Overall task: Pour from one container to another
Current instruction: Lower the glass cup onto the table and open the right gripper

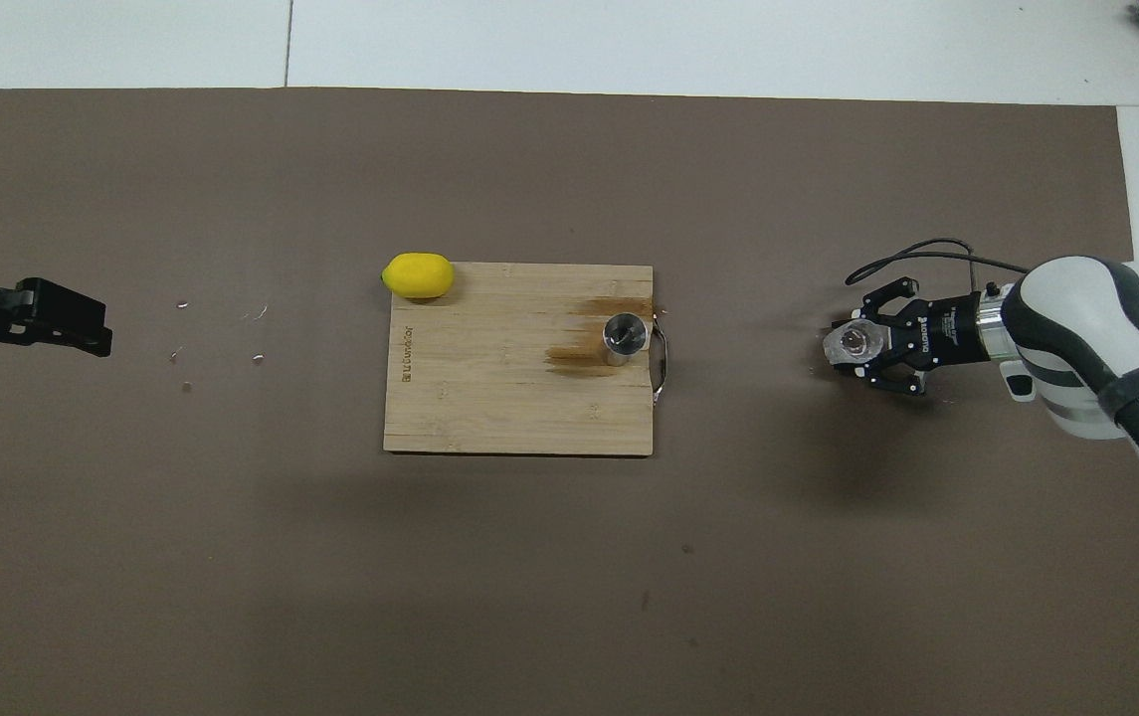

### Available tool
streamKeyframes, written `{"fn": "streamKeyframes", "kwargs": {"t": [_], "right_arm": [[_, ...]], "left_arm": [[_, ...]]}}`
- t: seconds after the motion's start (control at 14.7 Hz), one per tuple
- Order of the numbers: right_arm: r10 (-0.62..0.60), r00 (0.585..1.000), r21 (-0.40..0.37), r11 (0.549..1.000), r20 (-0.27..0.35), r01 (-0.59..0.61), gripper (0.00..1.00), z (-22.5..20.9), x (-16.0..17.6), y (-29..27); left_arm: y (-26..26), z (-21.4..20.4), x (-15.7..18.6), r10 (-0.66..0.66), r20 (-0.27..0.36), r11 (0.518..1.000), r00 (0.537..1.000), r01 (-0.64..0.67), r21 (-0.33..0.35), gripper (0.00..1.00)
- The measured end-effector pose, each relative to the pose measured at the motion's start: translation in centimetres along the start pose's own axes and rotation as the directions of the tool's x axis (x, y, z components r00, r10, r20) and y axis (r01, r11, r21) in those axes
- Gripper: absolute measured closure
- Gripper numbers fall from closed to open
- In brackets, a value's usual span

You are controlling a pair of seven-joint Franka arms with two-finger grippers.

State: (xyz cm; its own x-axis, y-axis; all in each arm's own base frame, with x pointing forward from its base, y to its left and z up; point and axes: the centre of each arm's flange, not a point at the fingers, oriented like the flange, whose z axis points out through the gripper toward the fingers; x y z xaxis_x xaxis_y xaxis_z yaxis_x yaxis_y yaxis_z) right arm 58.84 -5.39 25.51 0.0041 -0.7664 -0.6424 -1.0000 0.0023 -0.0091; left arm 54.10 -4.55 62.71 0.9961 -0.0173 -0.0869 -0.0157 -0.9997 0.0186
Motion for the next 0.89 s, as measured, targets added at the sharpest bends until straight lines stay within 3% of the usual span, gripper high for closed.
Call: {"fn": "streamKeyframes", "kwargs": {"t": [0.07, 0.34, 0.48, 0.68, 0.89], "right_arm": [[-0.003, 1.000, 0.000, 1.000, -0.002, 0.003, 0.44, 0.1, 0.0, 0.1], [-0.023, 1.000, 0.014, 1.000, -0.015, 0.023, 0.01, -0.1, 0.0, 0.0], [-0.063, 0.997, 0.013, 0.998, -0.041, 0.064, 0.00, -0.9, 0.0, 0.0], [-0.160, 0.978, -0.043, 0.987, -0.132, 0.156, 0.00, -2.5, 0.0, 0.3], [-0.330, 0.916, -0.142, 0.942, -0.230, 0.304, 0.00, -4.3, -0.7, 0.5]], "left_arm": [[0.0, 0.0, 0.0, 0.000, 0.000, 1.000, 1.000, 0.000, 0.000, 0.00], [0.0, 0.0, 0.0, 0.000, 0.000, 1.000, 1.000, 0.000, 0.000, 0.00], [0.0, 0.0, 0.0, 0.000, 0.000, 1.000, 1.000, 0.000, 0.000, 0.00], [0.0, 0.0, 0.0, 0.000, 0.000, 1.000, 1.000, 0.000, 0.000, 0.00], [0.0, 0.0, 0.0, 0.000, 0.000, 1.000, 1.000, 0.000, 0.000, 0.00]]}}
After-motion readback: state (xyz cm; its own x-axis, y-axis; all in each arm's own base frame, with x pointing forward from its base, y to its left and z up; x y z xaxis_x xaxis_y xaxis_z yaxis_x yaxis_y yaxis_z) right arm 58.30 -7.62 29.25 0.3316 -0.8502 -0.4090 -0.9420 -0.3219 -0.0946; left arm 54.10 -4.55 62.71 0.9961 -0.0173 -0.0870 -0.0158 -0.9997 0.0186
